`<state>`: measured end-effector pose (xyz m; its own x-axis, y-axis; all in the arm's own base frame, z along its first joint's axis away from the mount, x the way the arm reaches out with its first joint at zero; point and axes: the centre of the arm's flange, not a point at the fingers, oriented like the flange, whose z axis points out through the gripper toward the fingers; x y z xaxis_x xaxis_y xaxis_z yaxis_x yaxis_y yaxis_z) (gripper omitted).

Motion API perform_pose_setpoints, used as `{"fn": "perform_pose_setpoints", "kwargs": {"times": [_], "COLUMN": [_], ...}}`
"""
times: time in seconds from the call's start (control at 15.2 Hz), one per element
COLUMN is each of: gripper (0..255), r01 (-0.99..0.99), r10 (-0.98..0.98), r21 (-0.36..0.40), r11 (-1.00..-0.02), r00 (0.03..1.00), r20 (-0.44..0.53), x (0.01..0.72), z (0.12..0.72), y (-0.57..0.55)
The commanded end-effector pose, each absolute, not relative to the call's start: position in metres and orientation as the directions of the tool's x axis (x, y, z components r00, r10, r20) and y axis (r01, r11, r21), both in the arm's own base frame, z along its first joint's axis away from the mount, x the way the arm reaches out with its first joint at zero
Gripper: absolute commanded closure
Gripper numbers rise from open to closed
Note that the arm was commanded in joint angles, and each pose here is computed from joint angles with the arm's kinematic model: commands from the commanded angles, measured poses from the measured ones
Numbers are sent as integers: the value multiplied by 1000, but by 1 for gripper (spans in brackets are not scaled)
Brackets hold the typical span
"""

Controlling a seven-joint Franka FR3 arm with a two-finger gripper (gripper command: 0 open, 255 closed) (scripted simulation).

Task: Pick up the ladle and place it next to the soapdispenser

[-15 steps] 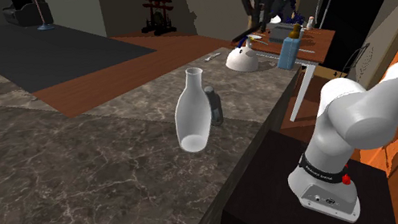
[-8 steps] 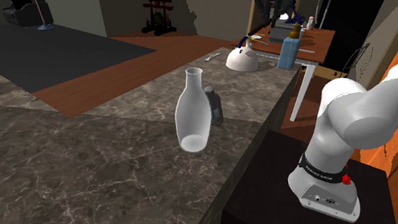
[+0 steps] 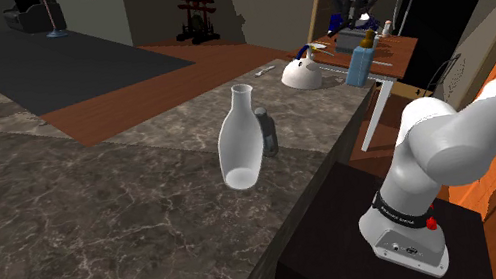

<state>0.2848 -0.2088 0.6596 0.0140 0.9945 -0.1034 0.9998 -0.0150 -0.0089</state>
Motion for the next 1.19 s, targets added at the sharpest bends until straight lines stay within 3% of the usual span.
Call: {"fn": "perform_pose_setpoints", "kwargs": {"times": [0.0, 1.12], "gripper": [255, 255], "r01": [1000, 1000], "r10": [995, 995], "r21": [-9, -9], "r11": [-14, -14], "r00": [13, 13], "r20": [-103, -103], "x": [279, 263], "z": [658, 658], "y": [-236, -460]}}
